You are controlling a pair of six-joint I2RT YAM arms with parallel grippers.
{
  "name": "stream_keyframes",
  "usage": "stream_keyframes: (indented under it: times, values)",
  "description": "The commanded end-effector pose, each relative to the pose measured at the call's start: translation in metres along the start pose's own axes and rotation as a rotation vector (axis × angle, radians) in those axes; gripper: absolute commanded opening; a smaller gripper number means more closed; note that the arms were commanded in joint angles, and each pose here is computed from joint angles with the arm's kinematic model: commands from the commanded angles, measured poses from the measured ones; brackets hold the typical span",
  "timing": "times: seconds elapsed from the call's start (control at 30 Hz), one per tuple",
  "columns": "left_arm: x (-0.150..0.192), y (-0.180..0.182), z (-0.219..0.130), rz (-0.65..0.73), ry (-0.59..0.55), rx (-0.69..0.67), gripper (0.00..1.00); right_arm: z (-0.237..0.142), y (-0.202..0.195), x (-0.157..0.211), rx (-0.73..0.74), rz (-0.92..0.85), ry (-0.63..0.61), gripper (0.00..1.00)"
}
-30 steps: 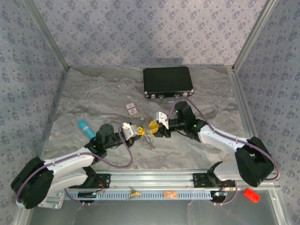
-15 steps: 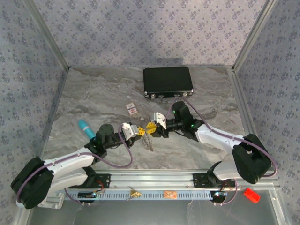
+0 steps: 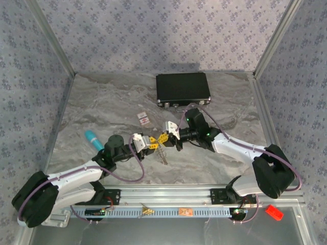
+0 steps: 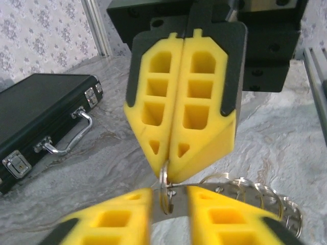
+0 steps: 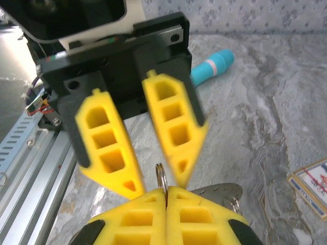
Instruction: Put the keys on the keyring
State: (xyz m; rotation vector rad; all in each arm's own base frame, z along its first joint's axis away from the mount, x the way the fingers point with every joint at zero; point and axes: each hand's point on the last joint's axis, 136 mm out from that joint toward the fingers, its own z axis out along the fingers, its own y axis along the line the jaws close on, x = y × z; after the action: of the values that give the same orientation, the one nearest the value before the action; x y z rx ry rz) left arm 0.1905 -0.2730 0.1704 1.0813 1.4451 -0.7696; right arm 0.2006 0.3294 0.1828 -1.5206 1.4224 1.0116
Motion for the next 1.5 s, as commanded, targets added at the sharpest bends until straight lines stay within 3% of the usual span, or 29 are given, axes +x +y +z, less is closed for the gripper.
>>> stream_keyframes:
  times: [0.0, 0.13, 0.23, 0.7, 0.87, 0.97, 1.03, 1.1, 1.17, 1.23, 1.47]
  values:
    - [-0.013, 0.007, -0.002, 0.013, -0.01, -0.027, 0.29, -0.002, 0.003, -0.001, 0.003, -0.046, 0.102, 0.0]
    - [-0.009, 0.006, -0.005, 0.017, 0.035, -0.026, 0.29, -0.007, 0.004, 0.017, 0.041, -0.109, 0.32, 0.0]
    - [-0.008, 0.005, -0.007, 0.022, 0.043, -0.023, 0.27, -0.01, 0.003, 0.02, 0.056, -0.128, 0.406, 0.0]
    - [-0.012, 0.002, -0.001, 0.022, 0.026, 0.01, 0.19, 0.004, 0.012, 0.001, 0.039, -0.198, 0.43, 0.0]
    - [-0.014, 0.001, -0.001, 0.026, 0.02, 0.014, 0.05, 0.007, 0.014, -0.002, 0.028, -0.205, 0.423, 0.0]
    - [-0.014, -0.001, -0.002, 0.028, 0.013, 0.02, 0.0, 0.003, 0.013, -0.01, 0.044, -0.189, 0.367, 0.04]
    - [-0.014, -0.002, -0.003, 0.029, 0.001, 0.022, 0.0, -0.005, 0.009, -0.02, 0.063, -0.154, 0.261, 0.23]
    - [-0.015, -0.001, -0.004, 0.022, -0.019, 0.019, 0.0, -0.018, 0.004, -0.029, 0.077, -0.104, 0.115, 0.29]
    - [-0.015, -0.002, -0.004, 0.013, -0.037, 0.022, 0.0, -0.029, -0.001, -0.032, 0.073, -0.05, -0.003, 0.3]
    - [-0.016, -0.001, -0.004, 0.01, -0.046, 0.018, 0.0, -0.031, -0.001, -0.026, 0.056, -0.031, -0.041, 0.3]
    - [-0.018, -0.002, -0.003, 0.015, -0.075, 0.022, 0.0, -0.017, 0.003, -0.011, -0.02, -0.002, -0.065, 0.3]
